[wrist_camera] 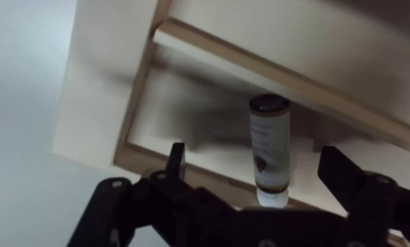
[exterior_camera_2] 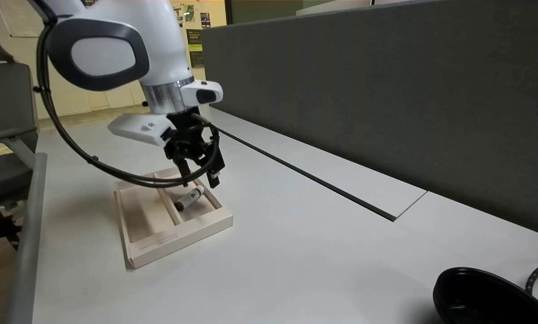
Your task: Pick the object and put it in the upper segment of the box
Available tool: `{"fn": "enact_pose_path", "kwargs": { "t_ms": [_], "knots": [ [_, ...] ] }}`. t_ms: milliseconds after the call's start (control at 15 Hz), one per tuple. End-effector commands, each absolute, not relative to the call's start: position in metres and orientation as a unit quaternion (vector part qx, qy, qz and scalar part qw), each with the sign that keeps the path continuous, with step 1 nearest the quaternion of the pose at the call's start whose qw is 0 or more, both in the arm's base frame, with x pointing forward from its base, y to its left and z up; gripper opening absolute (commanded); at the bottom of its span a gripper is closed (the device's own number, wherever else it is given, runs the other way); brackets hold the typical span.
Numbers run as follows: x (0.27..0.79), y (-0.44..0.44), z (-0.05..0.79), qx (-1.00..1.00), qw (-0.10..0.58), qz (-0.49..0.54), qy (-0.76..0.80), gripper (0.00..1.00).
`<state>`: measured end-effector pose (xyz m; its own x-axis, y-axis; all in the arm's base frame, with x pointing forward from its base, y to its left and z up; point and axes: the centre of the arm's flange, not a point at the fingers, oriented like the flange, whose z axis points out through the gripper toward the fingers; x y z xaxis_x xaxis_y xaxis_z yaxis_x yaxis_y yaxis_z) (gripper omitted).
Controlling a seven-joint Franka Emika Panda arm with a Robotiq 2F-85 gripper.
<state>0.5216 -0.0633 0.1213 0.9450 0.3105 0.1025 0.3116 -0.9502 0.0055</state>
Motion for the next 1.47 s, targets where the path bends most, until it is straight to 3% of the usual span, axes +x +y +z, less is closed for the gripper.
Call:
{"fn": "enact_pose_path", "kwargs": {
  "t_ms": [0, 133, 1400],
  "knots": [
    [0.533, -0.073, 0.225, -0.990, -0.024, -0.047, -0.134, 1.00],
    [0.533, -0.076, 0.186, -0.989, -0.012, -0.042, -0.143, 1.00],
    [0.529, -0.079, 0.208, -0.991, -0.015, -0.026, -0.130, 1.00]
  ]
}}
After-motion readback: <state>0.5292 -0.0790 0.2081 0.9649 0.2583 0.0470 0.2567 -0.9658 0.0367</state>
